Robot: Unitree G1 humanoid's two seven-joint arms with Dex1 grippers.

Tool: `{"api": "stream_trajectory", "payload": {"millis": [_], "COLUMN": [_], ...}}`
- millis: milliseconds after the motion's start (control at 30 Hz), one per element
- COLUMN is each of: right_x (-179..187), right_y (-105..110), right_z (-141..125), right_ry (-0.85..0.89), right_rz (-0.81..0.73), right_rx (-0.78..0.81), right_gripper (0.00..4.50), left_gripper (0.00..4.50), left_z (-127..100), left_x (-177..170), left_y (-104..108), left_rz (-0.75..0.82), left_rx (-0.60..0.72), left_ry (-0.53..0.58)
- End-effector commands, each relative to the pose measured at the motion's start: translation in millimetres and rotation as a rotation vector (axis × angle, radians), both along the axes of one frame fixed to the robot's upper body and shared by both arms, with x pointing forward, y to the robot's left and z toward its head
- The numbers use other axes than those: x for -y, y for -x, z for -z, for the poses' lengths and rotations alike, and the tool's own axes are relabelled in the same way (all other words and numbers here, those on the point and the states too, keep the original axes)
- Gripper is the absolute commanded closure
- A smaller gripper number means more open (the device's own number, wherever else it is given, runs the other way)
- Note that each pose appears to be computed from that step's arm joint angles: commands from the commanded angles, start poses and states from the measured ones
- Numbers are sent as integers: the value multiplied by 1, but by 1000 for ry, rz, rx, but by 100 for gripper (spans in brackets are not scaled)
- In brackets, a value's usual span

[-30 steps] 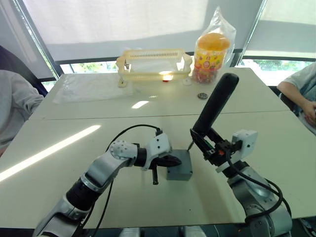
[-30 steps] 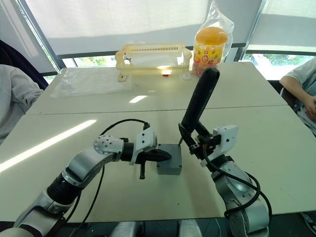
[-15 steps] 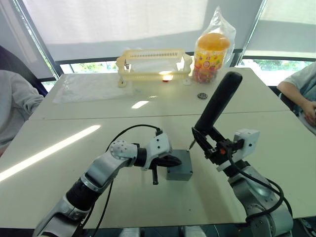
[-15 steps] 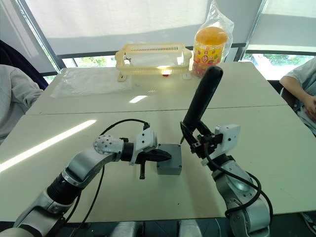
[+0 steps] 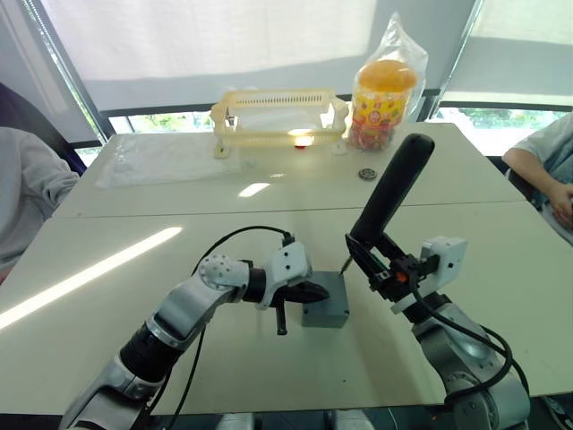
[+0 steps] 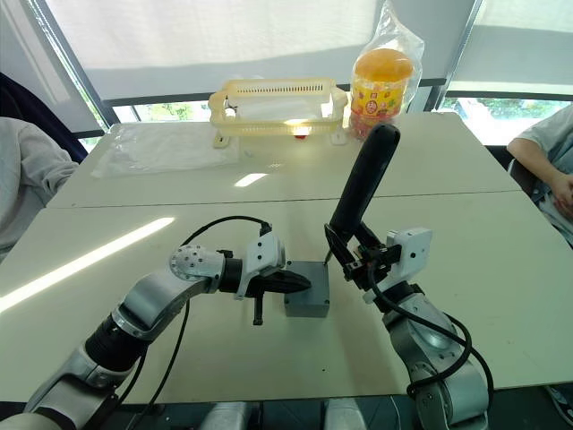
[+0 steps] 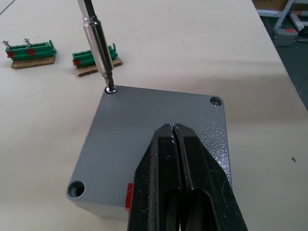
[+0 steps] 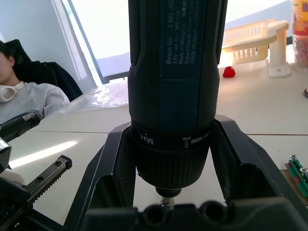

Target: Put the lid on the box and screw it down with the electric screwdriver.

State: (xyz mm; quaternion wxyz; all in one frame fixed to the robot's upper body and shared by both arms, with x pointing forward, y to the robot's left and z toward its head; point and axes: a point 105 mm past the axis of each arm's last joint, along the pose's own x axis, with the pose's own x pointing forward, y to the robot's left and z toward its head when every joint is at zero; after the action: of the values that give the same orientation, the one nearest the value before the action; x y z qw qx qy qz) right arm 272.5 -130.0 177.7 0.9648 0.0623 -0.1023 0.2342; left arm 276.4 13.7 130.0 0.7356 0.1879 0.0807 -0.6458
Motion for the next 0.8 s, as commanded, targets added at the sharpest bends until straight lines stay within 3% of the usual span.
{"api": "stream_trajectory", "payload": {"millis": [33, 800], "right_x": [-3, -10], "right_y": [7, -5], "right_z": [-17, 31], "right_ry": [-2, 174], "right_rz": [-16, -46], "right_rx": [86, 34], "right_gripper": [270, 270], "left_gripper": [450, 450], "left_z": [10, 12], "left_x": [-4, -8], "left_y": [0, -1], "left_rz": [-18, -30], "left_rx": [-23, -18], "left_ry": [-31, -46]}}
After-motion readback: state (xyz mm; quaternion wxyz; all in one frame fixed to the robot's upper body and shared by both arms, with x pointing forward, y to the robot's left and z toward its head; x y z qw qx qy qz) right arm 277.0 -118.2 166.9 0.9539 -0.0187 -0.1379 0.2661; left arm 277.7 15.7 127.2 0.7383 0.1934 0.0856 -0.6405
